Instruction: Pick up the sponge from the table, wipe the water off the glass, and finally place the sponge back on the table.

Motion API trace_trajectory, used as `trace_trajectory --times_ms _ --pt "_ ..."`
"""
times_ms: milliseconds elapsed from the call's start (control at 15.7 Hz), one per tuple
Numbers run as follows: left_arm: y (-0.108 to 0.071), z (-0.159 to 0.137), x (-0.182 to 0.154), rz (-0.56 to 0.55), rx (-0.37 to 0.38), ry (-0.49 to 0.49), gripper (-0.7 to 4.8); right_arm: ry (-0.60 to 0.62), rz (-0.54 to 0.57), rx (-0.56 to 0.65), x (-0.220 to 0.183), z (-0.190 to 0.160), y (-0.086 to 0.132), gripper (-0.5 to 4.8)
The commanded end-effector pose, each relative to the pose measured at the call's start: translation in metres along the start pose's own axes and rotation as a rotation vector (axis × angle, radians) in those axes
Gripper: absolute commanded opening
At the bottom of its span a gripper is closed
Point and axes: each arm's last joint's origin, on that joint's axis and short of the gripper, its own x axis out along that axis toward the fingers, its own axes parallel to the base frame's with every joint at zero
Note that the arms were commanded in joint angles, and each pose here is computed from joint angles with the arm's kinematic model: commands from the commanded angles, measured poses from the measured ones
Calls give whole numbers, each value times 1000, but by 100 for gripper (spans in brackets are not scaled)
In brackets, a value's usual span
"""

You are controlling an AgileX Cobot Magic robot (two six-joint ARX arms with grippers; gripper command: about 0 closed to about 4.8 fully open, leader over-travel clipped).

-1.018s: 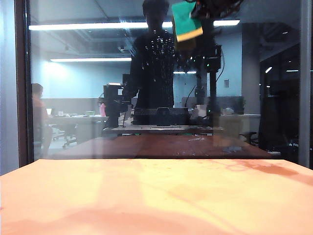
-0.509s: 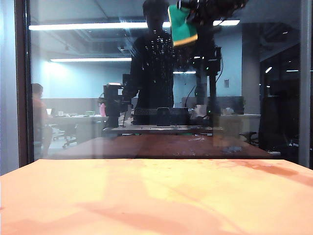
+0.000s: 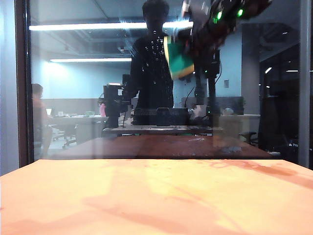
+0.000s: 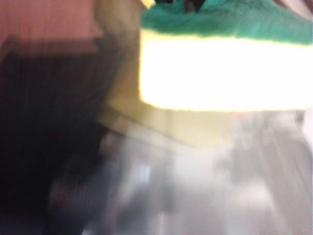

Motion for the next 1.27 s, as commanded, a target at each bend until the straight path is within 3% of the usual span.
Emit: trace_trajectory --times_ms 64,318,509,1018,1273 --pt "0 2 0 1 9 -10 -6 177 -115 17 6 -30 -10 -9" --pt "0 2 0 1 9 -10 -6 171 -127 16 3 -25 -12 -9" --pt "0 2 0 1 9 -10 -6 87 -108 8 -9 -1 -10 -9" --pt "0 2 0 1 9 -10 -6 -254 -120 -26 -59 112 -7 -9" --pt "0 2 0 1 9 -10 -6 -248 -91 -27 -62 118 -4 -9"
